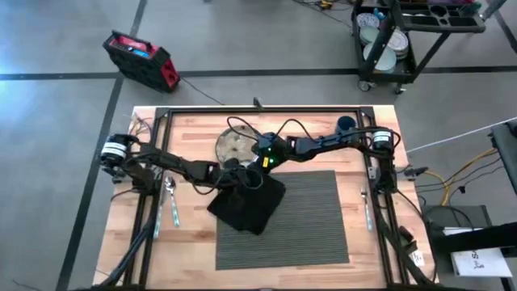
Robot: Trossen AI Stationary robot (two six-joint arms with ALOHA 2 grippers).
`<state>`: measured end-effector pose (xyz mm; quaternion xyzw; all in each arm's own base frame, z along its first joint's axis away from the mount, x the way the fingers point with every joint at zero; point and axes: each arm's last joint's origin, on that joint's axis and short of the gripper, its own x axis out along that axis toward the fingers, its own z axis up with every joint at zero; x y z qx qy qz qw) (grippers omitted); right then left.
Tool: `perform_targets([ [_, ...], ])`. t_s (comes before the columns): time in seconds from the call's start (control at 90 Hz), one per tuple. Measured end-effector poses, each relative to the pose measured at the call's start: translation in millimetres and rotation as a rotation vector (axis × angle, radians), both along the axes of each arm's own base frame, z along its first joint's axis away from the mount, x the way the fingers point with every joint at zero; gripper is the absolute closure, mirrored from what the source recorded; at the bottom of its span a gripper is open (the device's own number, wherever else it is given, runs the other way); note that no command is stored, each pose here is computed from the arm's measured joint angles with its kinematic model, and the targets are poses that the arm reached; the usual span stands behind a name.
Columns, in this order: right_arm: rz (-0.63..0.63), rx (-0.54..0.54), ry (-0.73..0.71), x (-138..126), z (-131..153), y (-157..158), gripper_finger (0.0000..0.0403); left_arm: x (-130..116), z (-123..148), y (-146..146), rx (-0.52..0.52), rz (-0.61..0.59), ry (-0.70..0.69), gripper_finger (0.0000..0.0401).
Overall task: Set table place
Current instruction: Fold the black napkin
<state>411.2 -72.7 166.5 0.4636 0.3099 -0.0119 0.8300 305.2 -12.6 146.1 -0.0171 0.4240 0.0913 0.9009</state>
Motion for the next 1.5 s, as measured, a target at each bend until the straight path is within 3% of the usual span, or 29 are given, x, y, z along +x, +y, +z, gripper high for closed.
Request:
perform_targets([
  [0.267, -0.019, -0.006, 0.0, 0.5, 0.1, -0.1, 0.0384, 2.6, 0.3, 2.2, 0.063, 0.018, -0.023, 0.0381],
  [0.656, -0.021, -0.012, 0.002, 0.3, -0.2, -0.1, 0.0275, 4.0, 1.4, 2.3, 0.063, 0.025, -0.042, 0.0381],
  [0.856, -0.026, -0.016, 0.007, 0.2, -0.6, 0.3, 0.0239, 4.0, 1.4, 4.1, 0.066, 0.03, -0.041, 0.0381],
  [1.5, -0.045, -0.046, 0.015, -2.2, 7.3, 5.7, 0.0245, 2.2, -1.1, 8.8, 0.081, 0.034, -0.035, 0.0381],
])
